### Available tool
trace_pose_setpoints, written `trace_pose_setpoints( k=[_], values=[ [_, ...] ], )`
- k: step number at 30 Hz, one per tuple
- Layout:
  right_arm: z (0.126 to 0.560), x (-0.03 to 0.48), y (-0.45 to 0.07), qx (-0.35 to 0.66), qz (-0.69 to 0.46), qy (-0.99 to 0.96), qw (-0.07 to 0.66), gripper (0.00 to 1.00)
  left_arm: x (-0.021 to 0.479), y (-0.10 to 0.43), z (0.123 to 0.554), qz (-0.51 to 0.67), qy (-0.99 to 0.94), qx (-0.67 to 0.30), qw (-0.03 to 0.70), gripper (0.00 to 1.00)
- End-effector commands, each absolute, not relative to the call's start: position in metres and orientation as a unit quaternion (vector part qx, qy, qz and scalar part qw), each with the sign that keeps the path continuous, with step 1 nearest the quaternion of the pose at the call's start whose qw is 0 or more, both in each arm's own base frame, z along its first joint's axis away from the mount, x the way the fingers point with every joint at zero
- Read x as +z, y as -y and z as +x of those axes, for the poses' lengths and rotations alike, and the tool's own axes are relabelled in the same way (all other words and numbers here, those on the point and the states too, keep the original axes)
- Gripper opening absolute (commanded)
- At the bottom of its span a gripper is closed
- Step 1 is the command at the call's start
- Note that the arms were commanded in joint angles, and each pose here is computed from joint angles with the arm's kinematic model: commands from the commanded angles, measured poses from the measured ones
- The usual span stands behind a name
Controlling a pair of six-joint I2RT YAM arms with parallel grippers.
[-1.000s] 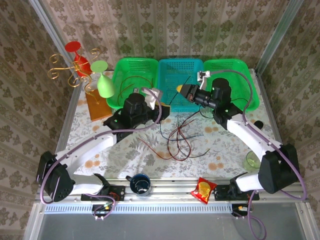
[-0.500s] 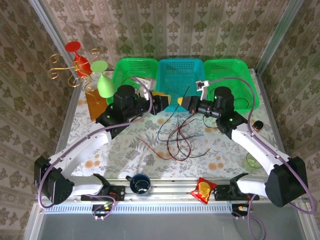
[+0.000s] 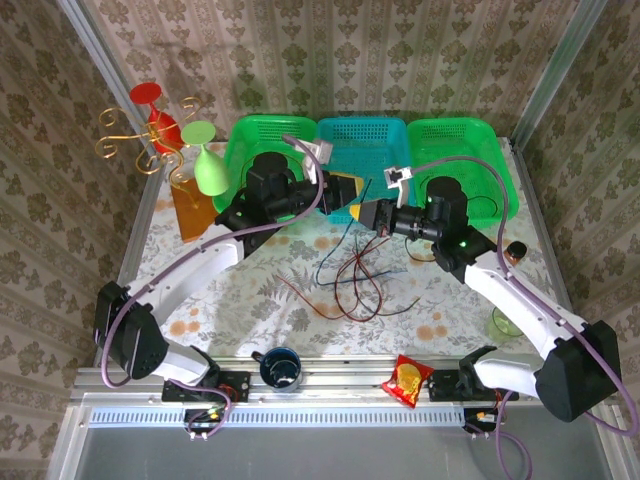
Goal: Untangle the cables
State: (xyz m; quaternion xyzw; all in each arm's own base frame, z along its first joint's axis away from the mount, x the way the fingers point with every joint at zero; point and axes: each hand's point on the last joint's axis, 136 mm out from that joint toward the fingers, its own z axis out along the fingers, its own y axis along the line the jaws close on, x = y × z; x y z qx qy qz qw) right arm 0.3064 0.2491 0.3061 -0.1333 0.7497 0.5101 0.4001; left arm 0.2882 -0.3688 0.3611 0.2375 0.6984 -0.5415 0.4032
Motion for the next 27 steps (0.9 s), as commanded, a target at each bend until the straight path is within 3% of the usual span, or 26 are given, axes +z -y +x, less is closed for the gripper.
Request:
trace_pose_setpoints(
  k=[1, 18, 23, 27],
  values=[
    [0.296, 0.315, -0.254, 0.518, -0.158, -0.741, 0.397, 0.00, 0.383, 0.372, 0.285, 0.245, -0.673, -0.567, 0.406, 0.27],
    [0.300, 0.317, -0.258, 0.519, -0.167, -0.743, 0.388, 0.00, 0.369, 0.375, 0.281, 0.250, -0.683, -0.567, 0.386, 0.26],
    [0.301, 0.318, -0.259, 0.519, -0.169, -0.744, 0.386, 0.00, 0.367, 0.375, 0.281, 0.249, -0.685, -0.566, 0.385, 0.12],
    [0.300, 0.318, -0.260, 0.521, -0.171, -0.743, 0.384, 0.00, 0.366, 0.375, 0.281, 0.248, -0.686, -0.565, 0.386, 0.11]
  ],
)
